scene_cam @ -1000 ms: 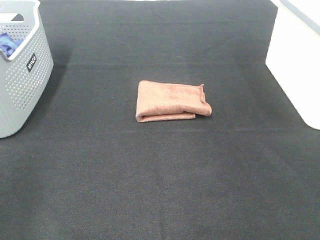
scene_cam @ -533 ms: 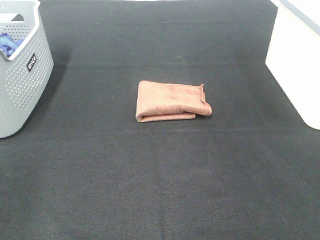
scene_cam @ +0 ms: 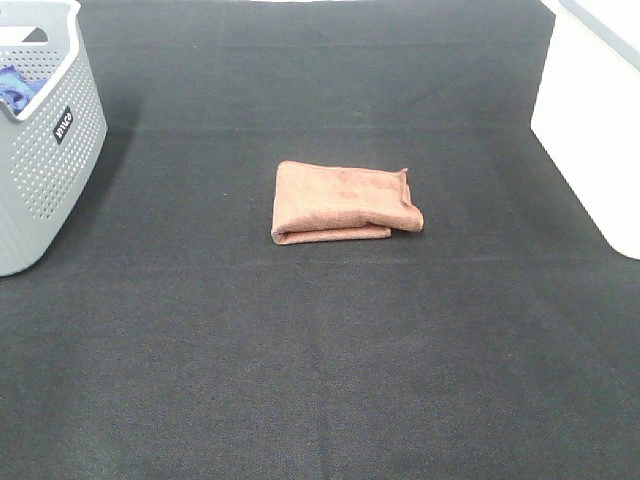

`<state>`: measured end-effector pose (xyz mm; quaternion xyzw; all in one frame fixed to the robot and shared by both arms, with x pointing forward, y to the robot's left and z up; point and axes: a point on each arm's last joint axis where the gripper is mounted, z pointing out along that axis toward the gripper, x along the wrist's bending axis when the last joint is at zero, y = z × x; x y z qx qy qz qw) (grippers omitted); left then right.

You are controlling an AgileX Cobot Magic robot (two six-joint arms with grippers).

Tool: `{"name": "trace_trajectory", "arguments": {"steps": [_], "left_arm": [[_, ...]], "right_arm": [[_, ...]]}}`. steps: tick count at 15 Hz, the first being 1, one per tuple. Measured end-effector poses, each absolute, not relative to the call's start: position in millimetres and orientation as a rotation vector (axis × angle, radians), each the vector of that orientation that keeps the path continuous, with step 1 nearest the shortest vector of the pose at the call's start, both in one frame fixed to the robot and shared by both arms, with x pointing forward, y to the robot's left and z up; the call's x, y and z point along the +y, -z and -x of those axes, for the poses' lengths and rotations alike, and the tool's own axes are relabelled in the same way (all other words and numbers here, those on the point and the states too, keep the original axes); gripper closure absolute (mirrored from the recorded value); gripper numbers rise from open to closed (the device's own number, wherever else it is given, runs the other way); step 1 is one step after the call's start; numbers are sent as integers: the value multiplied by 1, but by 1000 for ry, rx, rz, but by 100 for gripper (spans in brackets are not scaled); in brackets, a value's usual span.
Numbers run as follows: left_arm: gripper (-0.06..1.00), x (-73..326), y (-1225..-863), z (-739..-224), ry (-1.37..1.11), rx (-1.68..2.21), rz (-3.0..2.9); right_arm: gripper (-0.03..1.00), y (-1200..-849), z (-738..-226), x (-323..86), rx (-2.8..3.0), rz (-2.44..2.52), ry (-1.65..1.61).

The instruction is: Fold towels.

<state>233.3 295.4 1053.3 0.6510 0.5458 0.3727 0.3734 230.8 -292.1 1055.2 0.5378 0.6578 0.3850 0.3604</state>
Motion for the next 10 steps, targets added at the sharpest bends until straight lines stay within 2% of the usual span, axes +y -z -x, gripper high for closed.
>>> {"name": "trace_trajectory", "arguments": {"steps": [10], "left_arm": [[29, 295, -1053, -233, -955, 1398, -1668]], "right_arm": [[20, -1055, -231, -292, 1695, -1386, -992]]}}
